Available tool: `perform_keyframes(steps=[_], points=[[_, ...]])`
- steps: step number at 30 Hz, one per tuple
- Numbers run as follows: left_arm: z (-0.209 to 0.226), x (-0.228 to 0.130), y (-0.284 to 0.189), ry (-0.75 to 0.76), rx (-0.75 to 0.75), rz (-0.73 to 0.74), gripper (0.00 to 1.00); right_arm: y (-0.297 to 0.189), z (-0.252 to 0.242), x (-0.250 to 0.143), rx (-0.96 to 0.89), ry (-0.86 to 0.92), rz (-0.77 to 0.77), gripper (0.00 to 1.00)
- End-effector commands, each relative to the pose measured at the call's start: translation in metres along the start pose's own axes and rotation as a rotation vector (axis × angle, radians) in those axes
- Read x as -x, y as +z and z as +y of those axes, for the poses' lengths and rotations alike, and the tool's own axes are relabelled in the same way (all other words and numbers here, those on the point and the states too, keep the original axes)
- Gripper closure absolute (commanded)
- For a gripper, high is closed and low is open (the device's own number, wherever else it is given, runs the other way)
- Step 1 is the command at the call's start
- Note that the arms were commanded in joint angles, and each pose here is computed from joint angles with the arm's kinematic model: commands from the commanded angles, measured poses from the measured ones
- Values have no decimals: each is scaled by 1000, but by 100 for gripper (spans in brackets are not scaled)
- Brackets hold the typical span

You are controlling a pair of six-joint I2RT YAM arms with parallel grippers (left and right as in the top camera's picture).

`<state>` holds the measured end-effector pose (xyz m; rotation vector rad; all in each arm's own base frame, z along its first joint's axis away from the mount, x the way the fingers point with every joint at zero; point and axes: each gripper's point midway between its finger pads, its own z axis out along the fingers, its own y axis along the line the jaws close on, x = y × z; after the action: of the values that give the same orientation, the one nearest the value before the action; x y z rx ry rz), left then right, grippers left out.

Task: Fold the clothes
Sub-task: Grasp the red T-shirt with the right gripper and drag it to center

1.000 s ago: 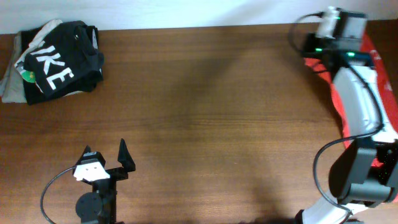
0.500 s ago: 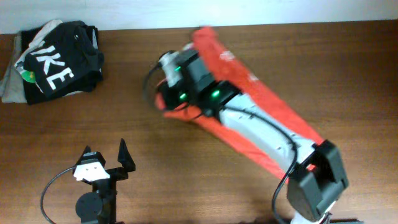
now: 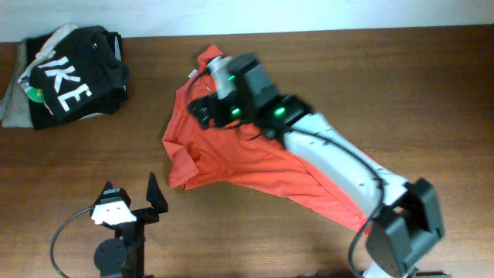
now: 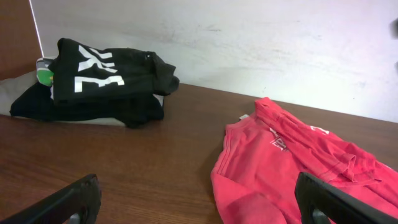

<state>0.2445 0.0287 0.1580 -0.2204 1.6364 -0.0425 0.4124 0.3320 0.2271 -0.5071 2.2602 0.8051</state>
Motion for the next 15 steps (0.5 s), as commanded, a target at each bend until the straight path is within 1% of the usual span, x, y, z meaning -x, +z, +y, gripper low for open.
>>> perform_keyframes(steps=[1,4,6,11,15], points=[[-1,-3,0,-7,-4,3,1,-42,-60,18,-110,98,-32,1],[-1,-3,0,-7,-4,3,1,-59,-107,-2,-202,205,50,1],[-1,-3,0,-7,-4,3,1,-70,-127,-22,-247,270,117,1],[-1,-3,0,-7,-4,3,1,-80,-161,-76,-337,382,260,1],[-1,-3,0,-7,-4,3,1,-70,-170,-98,-341,394,281,1]])
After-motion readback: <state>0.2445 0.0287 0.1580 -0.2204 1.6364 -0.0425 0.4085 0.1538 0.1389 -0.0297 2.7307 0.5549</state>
